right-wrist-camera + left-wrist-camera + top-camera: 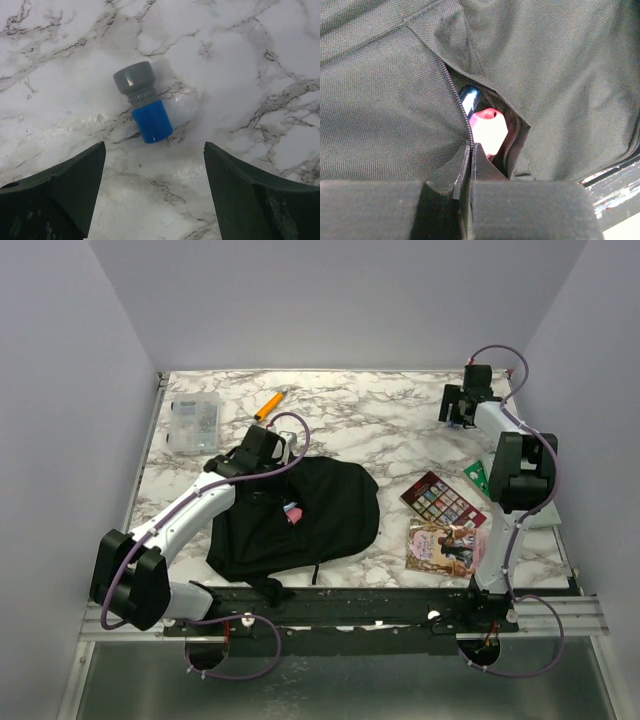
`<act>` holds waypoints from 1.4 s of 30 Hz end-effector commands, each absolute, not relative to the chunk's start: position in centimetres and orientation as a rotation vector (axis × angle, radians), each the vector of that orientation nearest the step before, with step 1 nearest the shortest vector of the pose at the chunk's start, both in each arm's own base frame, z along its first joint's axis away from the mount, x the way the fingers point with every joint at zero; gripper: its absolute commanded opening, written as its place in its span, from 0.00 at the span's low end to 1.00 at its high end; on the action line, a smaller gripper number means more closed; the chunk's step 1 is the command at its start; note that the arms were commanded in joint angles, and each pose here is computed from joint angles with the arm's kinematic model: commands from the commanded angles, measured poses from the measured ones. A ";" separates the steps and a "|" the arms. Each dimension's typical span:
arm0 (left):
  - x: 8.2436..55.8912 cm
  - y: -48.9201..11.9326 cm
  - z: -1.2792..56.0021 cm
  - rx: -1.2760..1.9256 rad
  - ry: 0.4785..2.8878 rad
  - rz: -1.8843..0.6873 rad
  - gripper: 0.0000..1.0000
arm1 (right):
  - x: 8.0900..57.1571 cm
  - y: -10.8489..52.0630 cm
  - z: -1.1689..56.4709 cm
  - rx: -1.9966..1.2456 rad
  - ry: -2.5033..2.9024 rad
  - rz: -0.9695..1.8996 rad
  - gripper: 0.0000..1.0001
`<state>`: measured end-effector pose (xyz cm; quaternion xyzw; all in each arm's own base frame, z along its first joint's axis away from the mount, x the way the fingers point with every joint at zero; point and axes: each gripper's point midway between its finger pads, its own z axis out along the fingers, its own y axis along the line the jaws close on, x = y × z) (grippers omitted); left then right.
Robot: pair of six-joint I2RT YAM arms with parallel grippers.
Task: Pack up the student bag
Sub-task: Pick up the stationery from the center of the board.
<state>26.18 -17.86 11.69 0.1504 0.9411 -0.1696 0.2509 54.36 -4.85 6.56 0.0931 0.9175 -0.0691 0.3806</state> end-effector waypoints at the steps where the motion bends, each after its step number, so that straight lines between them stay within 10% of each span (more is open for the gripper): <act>1: 26.2 -19.5 12.7 0.435 2.533 -0.562 0.00 | 55.9 -5.0 5.0 0.163 2.359 -0.137 0.83; 26: 26.4 -19.8 11.5 0.441 2.578 -0.567 0.00 | 57.3 -5.7 1.7 0.060 2.386 -0.160 0.59; 42: 26.3 -19.6 11.6 0.441 2.570 -0.550 0.00 | 54.3 -2.2 4.5 0.243 2.365 0.104 0.17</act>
